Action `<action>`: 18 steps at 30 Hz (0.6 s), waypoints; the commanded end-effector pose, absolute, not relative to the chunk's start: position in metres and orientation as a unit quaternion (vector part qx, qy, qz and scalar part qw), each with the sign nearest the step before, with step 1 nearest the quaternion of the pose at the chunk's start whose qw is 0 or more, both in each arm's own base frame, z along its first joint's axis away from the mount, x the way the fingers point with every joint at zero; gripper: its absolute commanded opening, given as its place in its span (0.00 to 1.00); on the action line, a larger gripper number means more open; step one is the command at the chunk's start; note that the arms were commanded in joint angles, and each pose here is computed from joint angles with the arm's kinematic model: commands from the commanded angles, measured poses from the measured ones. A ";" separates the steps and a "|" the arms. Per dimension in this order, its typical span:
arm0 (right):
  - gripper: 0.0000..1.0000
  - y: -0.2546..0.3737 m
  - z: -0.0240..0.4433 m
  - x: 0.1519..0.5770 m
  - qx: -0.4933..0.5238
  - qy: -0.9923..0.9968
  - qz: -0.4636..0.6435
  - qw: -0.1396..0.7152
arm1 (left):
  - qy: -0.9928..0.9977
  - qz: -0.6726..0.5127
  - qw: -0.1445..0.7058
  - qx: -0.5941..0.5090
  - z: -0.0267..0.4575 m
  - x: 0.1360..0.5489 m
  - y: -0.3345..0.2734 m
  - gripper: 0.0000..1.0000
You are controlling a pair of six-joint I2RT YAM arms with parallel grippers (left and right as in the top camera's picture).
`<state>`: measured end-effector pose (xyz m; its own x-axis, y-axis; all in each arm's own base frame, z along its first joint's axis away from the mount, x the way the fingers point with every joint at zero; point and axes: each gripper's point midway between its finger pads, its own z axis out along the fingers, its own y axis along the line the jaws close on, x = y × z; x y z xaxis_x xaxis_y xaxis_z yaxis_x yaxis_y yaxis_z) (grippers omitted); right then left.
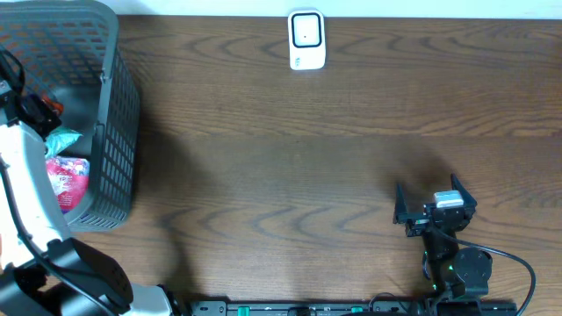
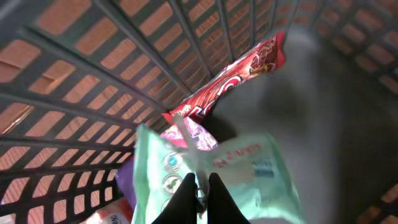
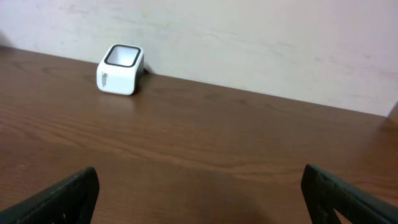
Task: Scan the item barcode
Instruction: 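Lift the grasped packs out of the basket with the left gripper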
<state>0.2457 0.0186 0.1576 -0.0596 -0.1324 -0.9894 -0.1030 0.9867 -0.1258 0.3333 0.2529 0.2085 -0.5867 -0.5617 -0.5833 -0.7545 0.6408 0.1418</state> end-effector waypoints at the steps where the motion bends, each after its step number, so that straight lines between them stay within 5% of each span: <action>1: 0.99 0.017 0.157 0.246 -0.073 0.728 -0.009 0.681 | 0.869 0.183 0.251 -0.385 0.207 0.333 0.252 0.07; 18: 0.99 0.017 0.157 0.246 -0.073 0.728 -0.009 0.681 | 0.896 0.160 0.167 -0.379 0.156 0.323 0.241 0.08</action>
<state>0.2457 0.0186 0.1576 -0.0596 -0.1324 -0.9894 -0.1030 0.9867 -0.1258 0.3293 0.2428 0.1775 -0.6418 -0.5970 -0.4814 -0.7298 0.6682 0.1443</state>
